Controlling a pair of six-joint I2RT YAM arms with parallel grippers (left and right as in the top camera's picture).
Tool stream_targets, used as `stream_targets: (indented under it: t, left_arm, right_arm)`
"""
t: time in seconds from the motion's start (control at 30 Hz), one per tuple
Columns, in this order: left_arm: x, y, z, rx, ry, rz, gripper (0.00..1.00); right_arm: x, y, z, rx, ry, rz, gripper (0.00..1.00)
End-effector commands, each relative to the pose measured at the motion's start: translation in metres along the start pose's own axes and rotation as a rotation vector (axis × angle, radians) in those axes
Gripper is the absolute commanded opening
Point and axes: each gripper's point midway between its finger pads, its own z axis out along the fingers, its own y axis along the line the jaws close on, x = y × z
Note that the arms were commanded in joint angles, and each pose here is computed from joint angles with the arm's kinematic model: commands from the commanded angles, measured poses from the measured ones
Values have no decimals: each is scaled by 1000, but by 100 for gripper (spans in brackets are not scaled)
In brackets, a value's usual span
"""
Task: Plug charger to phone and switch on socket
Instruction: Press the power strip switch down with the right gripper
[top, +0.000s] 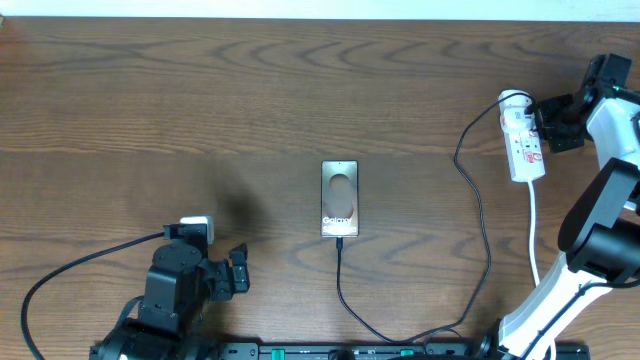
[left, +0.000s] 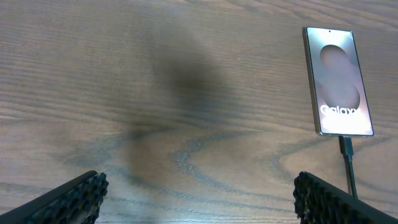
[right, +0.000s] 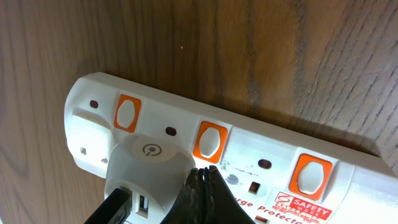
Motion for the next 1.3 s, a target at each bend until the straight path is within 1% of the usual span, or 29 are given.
stream_targets:
  t: [0.0,0.27,1.0,1.27]
  left_arm:
    - [0,1,0,-8,-1,18,98]
    - [0,1,0,-8,-1,17,98]
    - [0,1,0,-8,-1,17,98]
    - [0,1,0,-8,-1,17,98]
  right_arm:
    - [-4,2,7,14,-22,8,1]
    - [-5,-4,20,33,-14,12,1]
    - [-13,6,15,-13,-18,11,1]
    - [-15,11,16,-20,-38,-47,1]
